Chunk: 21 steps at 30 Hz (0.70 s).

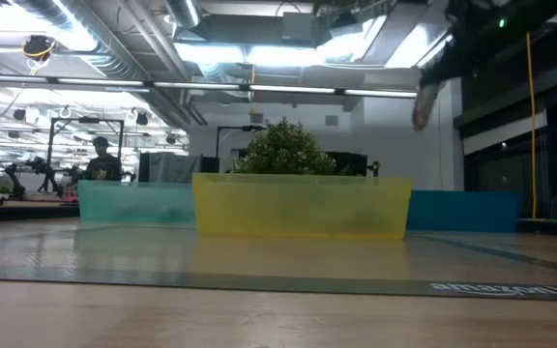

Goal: Pick and place Granola Bars by type
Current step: Put the red granola bar into the blue bin

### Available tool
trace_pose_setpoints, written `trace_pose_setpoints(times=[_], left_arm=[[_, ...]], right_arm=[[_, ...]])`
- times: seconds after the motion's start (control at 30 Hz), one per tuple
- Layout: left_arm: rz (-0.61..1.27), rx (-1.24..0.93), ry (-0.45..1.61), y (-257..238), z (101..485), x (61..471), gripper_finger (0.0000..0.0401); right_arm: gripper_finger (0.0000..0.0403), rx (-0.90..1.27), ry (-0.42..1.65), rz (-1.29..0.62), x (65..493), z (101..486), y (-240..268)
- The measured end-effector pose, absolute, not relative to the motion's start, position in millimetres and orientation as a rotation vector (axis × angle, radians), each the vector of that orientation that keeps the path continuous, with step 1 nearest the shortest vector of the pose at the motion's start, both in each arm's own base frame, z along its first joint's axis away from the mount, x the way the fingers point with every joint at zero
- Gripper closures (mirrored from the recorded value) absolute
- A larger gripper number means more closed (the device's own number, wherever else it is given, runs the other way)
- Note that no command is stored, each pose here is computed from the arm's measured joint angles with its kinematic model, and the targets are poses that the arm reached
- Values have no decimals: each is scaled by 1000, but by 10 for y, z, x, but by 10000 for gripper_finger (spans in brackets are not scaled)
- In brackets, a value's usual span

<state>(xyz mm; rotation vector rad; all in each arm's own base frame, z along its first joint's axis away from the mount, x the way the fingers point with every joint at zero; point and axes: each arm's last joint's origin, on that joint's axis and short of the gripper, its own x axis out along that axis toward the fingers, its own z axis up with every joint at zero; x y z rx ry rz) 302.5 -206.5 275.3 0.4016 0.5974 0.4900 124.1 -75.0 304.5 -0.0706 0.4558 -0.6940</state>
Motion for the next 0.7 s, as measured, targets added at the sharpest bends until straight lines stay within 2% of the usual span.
trace_pose_setpoints(times=[0.1, 0.27, 0.4, 0.7], left_arm=[[488, 394, 608, -2038, 2750, 3044, 151], [484, 414, 614, -2034, 2748, 3047, 152], [482, 419, 616, -2034, 2749, 3046, 155], [486, 421, 618, -2016, 2749, 3058, 155]], right_arm=[[348, -66, 499, -813, 1216, 2890, -882], [353, -8, 593, -904, 1216, 2500, -1118], [350, 43, 617, -888, 1251, 2242, -1283], [350, 145, 603, -820, 1379, 2018, -1541]])
